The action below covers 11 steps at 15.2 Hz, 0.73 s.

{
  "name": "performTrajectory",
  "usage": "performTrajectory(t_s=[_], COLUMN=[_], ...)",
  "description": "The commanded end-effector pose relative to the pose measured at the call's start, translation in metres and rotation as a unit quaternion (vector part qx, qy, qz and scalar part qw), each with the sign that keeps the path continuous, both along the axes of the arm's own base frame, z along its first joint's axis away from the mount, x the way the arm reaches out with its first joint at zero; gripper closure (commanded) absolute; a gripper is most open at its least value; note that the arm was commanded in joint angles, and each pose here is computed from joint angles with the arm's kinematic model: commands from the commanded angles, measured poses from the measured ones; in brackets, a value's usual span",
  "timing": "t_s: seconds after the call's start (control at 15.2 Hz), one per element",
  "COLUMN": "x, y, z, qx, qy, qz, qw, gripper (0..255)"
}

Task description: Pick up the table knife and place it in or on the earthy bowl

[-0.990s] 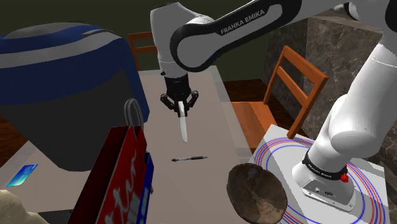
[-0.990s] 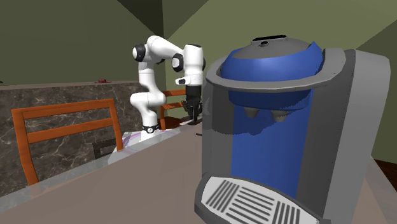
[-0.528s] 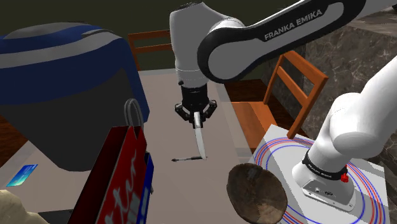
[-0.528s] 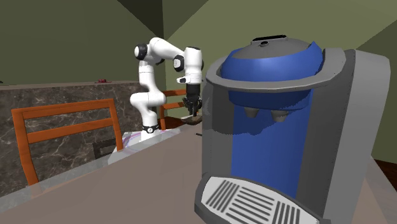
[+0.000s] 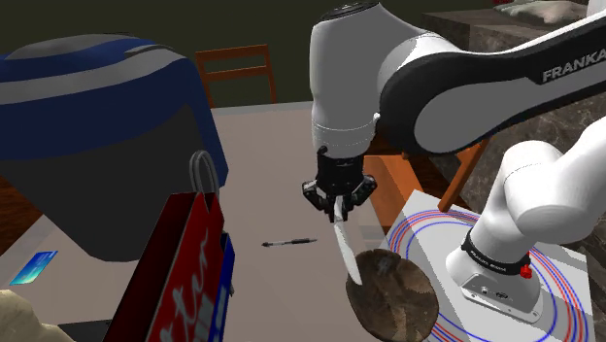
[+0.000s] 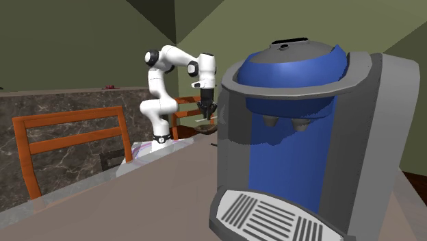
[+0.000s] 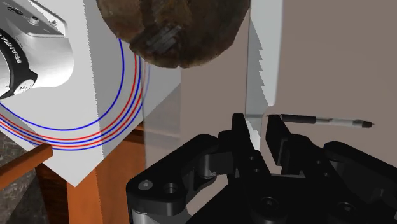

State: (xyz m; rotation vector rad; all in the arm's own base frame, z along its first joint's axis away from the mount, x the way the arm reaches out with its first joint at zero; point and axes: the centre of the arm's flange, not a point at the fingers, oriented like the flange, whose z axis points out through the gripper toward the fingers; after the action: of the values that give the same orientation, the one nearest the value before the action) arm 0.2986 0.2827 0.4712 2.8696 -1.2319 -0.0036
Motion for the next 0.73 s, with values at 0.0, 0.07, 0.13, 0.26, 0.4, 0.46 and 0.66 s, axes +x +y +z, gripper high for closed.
performTrajectory(t_s=[0.0, 0.07, 0.13, 0.26, 0.4, 0.46, 0.66], x=[-0.029, -0.042, -0.055, -0.081, -0.107, -0.123, -0.123], y=[0.003, 0.005, 0.007, 0.011, 0.016, 0.018, 0.018], z=[0.001, 0.001, 0.002, 0.002, 0.003, 0.003, -0.012], qx=[0.0, 0.0, 0.0, 0.0, 0.0, 0.0, 0.0], qy=[0.0, 0.0, 0.0, 0.0, 0.0, 0.0, 0.0], qz=[-0.001, -0.001, -0.001, -0.001, -0.001, -0.001, -0.001], qw=[1.0, 1.0, 1.0, 1.0, 1.0, 1.0, 1.0], gripper=[255, 255, 255, 255, 255, 255, 255])
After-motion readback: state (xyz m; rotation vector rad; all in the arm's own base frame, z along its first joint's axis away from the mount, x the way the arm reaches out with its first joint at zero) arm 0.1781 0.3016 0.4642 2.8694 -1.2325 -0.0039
